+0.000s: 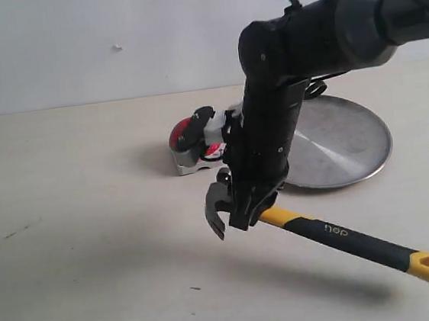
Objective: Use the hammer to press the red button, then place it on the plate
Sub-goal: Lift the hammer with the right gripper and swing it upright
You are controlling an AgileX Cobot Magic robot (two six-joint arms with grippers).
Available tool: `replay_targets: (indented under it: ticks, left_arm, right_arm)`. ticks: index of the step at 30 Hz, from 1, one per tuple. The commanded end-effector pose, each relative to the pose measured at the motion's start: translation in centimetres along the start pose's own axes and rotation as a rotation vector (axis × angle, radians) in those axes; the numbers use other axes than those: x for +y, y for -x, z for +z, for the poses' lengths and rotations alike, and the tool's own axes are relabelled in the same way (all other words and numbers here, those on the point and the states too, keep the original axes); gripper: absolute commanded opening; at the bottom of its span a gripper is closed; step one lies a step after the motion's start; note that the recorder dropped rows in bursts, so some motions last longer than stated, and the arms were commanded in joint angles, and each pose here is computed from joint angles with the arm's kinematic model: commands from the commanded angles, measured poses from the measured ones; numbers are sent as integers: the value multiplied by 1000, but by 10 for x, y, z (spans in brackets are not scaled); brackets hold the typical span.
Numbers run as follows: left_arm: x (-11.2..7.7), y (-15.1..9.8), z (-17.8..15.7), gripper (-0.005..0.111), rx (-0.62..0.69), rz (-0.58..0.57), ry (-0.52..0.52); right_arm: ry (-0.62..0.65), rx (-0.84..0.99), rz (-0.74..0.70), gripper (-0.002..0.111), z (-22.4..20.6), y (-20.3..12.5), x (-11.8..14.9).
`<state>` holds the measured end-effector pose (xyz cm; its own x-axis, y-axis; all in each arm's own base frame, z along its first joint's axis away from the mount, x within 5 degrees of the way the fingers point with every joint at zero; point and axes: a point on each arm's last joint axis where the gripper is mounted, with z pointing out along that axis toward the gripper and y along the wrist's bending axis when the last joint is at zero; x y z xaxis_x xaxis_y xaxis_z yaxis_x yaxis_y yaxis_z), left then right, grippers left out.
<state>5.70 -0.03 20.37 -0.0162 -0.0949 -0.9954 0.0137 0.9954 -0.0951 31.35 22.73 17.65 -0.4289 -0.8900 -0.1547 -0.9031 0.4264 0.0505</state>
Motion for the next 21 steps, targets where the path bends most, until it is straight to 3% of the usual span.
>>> replay_targets:
  ticks: [1,8,12,14,15,16,17,21]
  left_arm:
    - [0,2,-1,0,-19,-3,-3]
    - [0,2,-1,0,-19,-3,-3]
    - [0,2,-1,0,-19,-3,-3]
    - [0,2,-1,0,-19,-3,-3]
    - [0,2,-1,0,-19,-3,-3]
    - [0,2,-1,0,-19,-3,-3]
    - [0,2,-1,0,-19,-3,-3]
    - [0,2,-1,0,-19,-3,-3]
  right_arm:
    - [48,-155,150,0,-37,8,9]
    - [207,-427,266,0,-65,24,27]
    - [236,-681,355,0,-74,13,41]
    - [305,-835,408,0,-78,6,50]
    - [412,-962,413,0,-80,3,59]
    - [440,-1013,368,0,-80,2,63]
    - [474,-1009,302,0,-76,-1,70]
    - [489,-980,313,0,-68,-5,75]
